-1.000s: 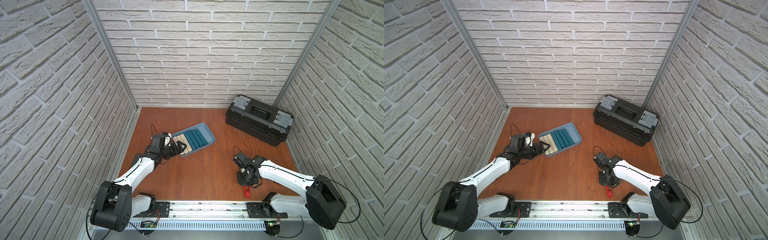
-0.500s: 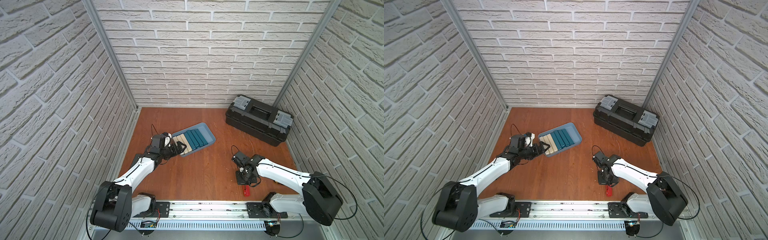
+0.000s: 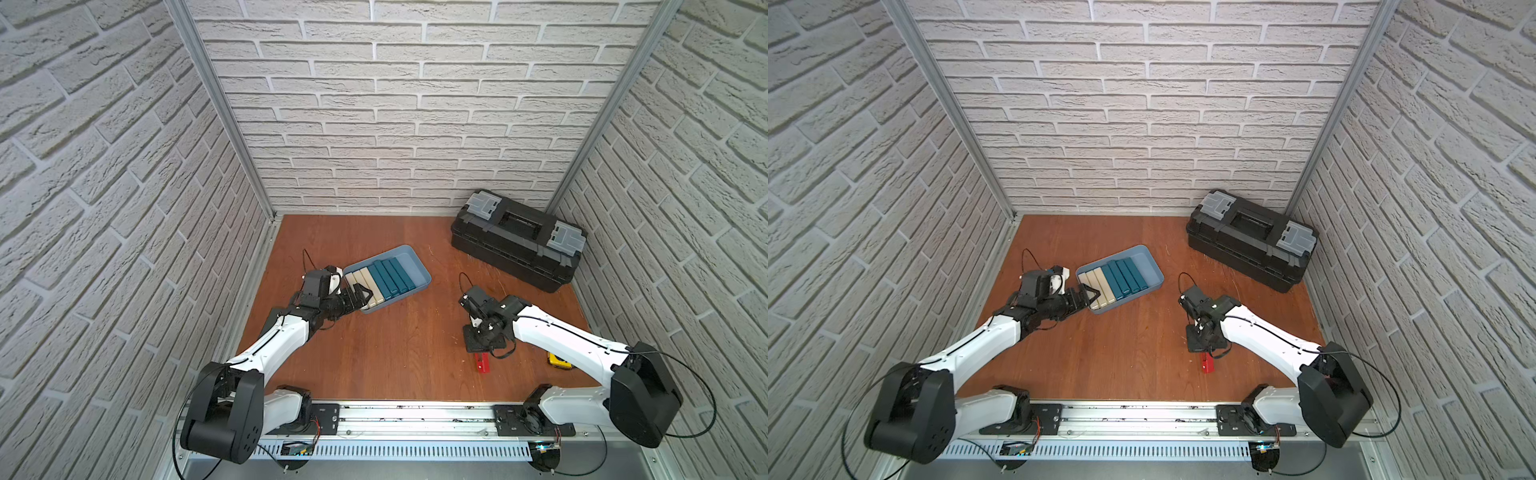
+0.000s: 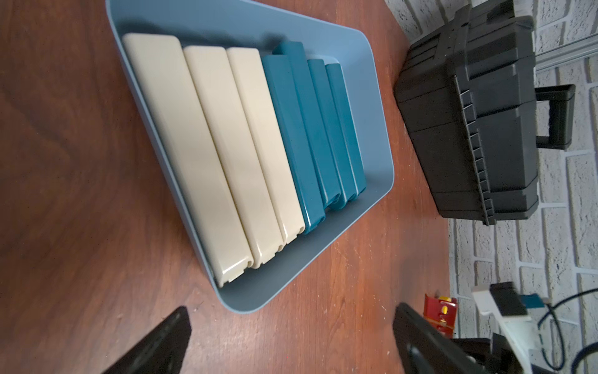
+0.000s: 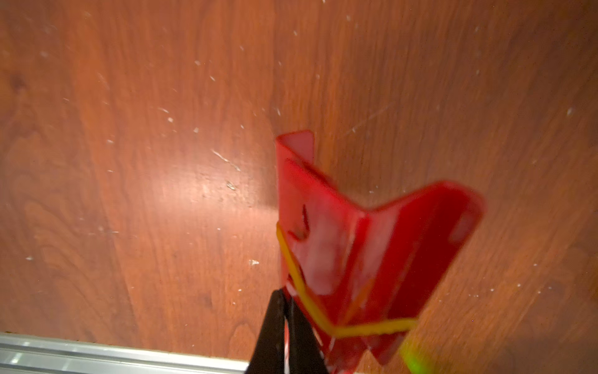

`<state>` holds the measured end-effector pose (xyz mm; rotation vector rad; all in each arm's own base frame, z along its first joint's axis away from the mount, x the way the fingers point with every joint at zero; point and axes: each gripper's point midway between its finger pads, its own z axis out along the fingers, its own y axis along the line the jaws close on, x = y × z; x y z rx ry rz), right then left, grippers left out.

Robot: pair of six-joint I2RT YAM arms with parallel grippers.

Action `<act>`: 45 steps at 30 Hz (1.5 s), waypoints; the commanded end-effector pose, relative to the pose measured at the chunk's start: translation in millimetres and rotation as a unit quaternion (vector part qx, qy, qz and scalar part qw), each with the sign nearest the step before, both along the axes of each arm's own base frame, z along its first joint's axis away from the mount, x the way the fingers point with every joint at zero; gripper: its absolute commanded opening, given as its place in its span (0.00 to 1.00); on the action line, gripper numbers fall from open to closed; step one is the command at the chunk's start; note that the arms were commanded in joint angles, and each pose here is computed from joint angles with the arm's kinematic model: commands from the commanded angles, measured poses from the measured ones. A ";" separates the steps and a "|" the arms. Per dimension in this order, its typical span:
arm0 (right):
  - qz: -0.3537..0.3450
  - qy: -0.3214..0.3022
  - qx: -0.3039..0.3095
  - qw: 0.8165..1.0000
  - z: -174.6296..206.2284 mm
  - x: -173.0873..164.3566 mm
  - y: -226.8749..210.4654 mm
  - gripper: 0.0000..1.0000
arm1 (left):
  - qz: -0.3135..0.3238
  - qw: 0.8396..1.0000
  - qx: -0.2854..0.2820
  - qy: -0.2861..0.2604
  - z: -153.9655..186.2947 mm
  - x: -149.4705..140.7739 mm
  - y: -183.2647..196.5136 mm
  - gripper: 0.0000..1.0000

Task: Put the pruning pliers into the storage box
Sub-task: Pick up the pruning pliers from the center of the board, then place the pruning pliers in the storage box.

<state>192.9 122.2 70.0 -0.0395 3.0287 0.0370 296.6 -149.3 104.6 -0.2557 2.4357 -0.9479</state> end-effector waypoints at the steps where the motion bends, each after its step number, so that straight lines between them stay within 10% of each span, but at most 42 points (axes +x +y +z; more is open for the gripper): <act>1: 0.036 -0.011 -0.012 0.999 15.1 18.1 8.8 0.03 | -0.002 1.000 0.005 -0.008 -1.6 0.1 0.0 0.98; 45: 0.224 -0.041 0.151 0.962 37.7 266.0 124.6 0.03 | 0.047 0.999 0.023 -0.011 11.0 38.3 15.1 0.98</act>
